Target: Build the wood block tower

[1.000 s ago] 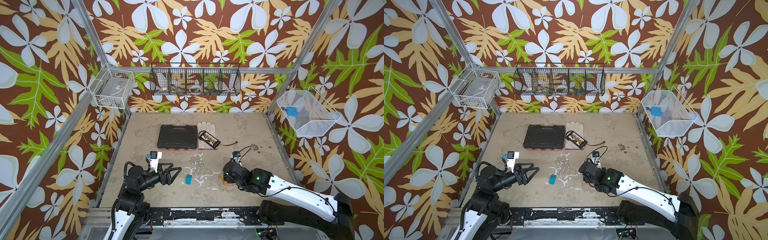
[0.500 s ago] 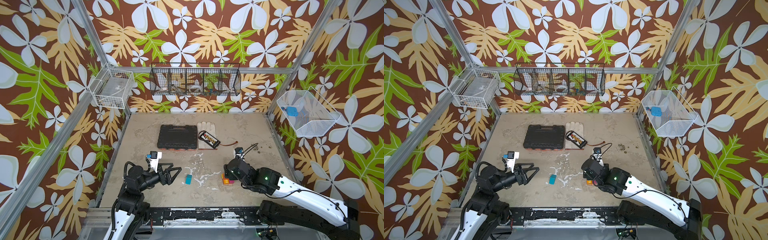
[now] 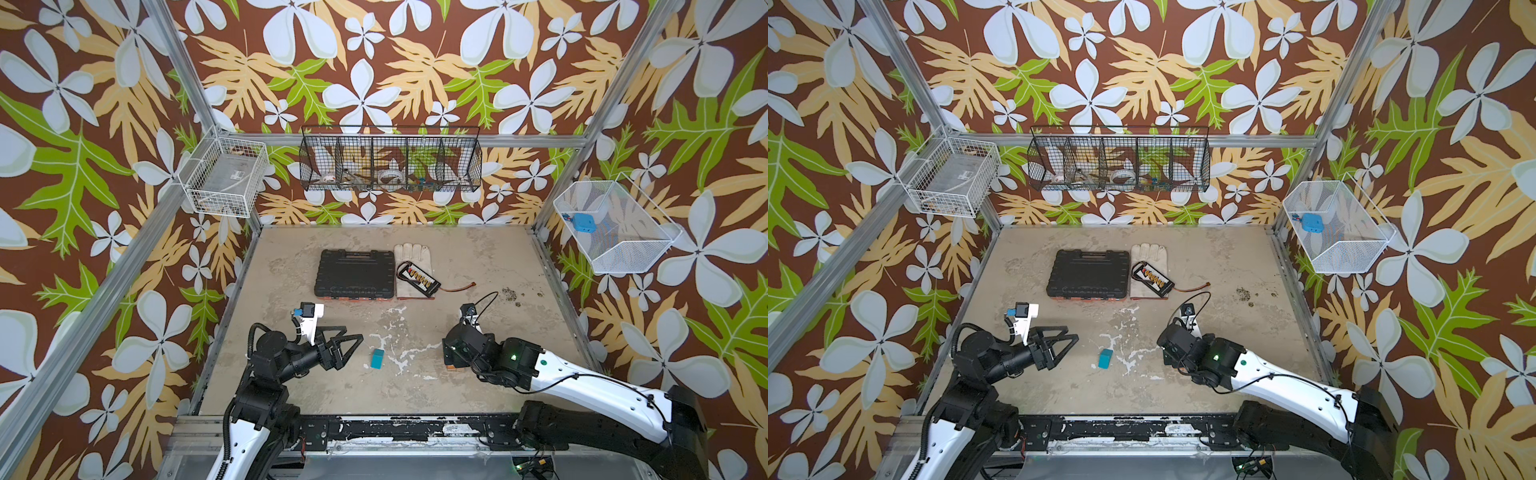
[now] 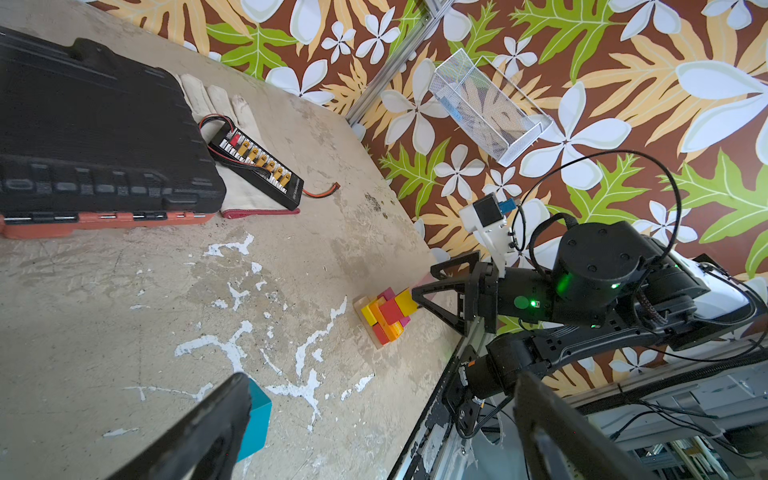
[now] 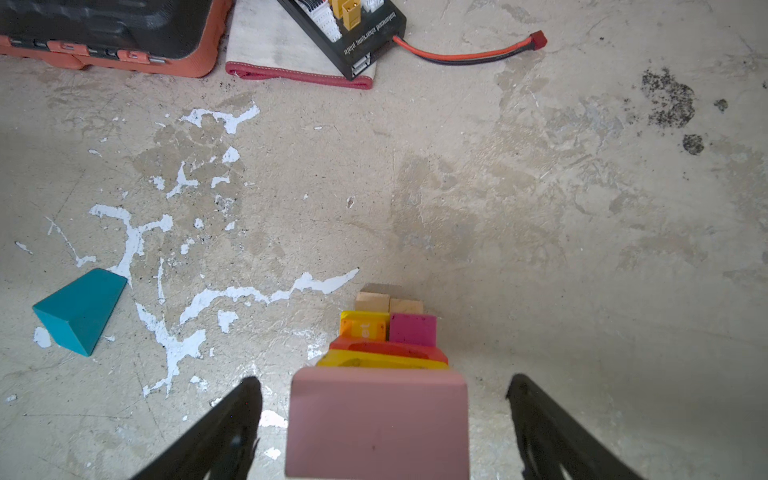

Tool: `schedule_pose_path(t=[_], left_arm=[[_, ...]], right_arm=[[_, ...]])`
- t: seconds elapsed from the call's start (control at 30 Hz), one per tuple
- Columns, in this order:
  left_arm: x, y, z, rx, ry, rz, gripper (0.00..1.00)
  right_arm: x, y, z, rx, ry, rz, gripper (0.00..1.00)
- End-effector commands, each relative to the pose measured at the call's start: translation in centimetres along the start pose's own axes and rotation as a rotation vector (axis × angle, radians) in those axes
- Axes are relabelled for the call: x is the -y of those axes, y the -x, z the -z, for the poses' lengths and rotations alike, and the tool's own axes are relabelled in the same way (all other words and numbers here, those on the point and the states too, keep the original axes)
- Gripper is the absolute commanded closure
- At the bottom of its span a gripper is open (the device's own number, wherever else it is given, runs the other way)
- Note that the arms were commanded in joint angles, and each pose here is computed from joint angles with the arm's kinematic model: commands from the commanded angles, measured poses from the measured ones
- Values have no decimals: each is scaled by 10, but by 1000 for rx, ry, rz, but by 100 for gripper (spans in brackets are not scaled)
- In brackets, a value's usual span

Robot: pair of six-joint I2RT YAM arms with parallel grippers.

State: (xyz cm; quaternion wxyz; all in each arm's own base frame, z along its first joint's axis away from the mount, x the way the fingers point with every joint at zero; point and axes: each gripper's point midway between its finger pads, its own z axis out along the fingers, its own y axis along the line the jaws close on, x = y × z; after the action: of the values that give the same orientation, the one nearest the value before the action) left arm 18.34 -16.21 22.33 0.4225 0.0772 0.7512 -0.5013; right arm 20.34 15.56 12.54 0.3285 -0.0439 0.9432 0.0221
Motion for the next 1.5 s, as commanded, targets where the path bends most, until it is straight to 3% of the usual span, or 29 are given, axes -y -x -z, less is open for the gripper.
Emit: schedule_pose_path(t=[0.0, 0.23, 0.63, 0.87, 1.03, 1.27, 1.47], left_arm=[[4, 3, 0, 12, -18, -16, 0], [4, 3, 0, 11, -18, -15, 0], [4, 3, 0, 12, -19, -16, 0], [4, 3, 0, 12, -19, -17, 0], [4, 3, 0, 12, -19, -17, 0], [-7, 10, 1, 37, 65, -5, 0], [-35, 11, -2, -7, 220, 37, 0]], right_arm=[[3, 4, -1, 24, -19, -13, 11], [7, 1, -4, 19, -31, -17, 19], [9, 1, -3, 20, -30, -21, 19], [3, 7, 1, 22, -7, -16, 10], [0, 36, 24, 70, -5, 21, 8], [-57, 80, 64, 187, 217, 89, 12], [-138, 70, 63, 168, 331, 209, 11]])
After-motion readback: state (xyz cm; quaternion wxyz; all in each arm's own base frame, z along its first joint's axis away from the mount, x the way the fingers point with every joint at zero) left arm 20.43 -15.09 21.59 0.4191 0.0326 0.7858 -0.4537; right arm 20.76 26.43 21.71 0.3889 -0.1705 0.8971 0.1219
